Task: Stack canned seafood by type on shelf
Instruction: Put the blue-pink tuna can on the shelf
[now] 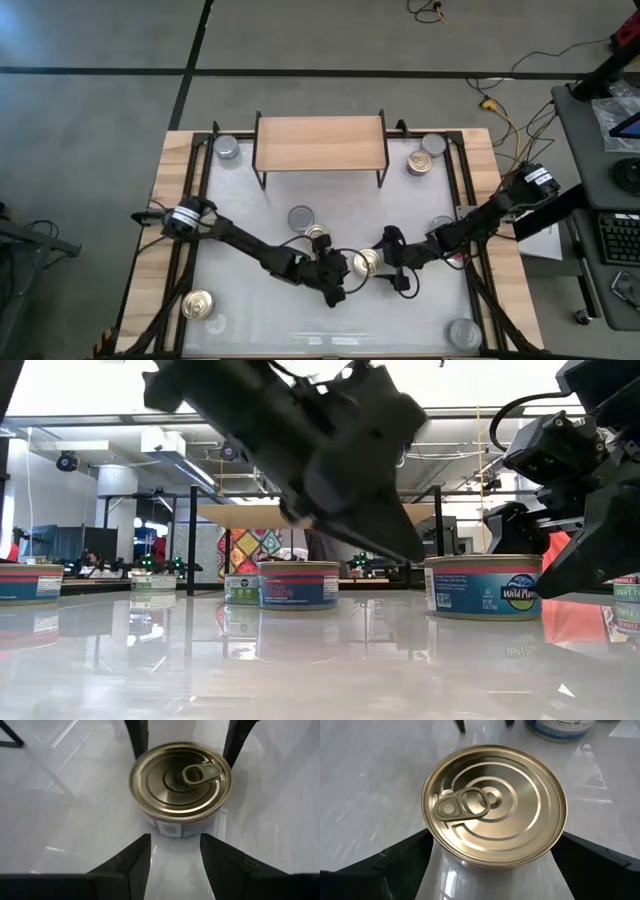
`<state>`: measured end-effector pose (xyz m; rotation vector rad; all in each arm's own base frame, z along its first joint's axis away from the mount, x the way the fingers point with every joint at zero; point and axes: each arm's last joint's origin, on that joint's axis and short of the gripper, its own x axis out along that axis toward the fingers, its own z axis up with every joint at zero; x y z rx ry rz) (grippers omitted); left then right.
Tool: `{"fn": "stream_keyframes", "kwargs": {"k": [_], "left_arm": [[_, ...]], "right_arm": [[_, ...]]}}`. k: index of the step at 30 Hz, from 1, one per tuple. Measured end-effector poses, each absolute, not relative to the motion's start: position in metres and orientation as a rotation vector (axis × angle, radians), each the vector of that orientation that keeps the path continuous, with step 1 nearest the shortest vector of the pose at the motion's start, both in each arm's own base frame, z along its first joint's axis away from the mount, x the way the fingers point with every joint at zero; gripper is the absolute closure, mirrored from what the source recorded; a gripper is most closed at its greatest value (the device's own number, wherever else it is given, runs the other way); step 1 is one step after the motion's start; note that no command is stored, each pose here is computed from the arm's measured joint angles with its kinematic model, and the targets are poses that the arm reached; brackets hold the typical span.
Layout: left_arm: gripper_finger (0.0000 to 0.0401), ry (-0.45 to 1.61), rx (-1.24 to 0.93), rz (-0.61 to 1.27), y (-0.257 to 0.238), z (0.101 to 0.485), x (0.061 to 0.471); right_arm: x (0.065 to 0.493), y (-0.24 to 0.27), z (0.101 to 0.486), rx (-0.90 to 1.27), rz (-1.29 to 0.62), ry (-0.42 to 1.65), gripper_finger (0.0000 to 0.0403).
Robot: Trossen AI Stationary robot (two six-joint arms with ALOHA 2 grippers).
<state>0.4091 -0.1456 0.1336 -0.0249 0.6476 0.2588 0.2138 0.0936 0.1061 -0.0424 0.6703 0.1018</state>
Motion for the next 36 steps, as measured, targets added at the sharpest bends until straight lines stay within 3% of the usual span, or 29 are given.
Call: {"fn": "stream_keyframes", "kwargs": {"k": [17,36], "left_arm": [[0.0244,0.575,-0.045,0.284,-0.137,0.118,0.432],[0.0244,0.563,-0.024,0.289,-0.138,0.118,0.442]], "right_arm": [[0.217,0.087,0.107,-0.037,0.068,0.658,0.0018],[0.217,0.090,0.107,-0.089,0.198,0.671,0.0018]]}}
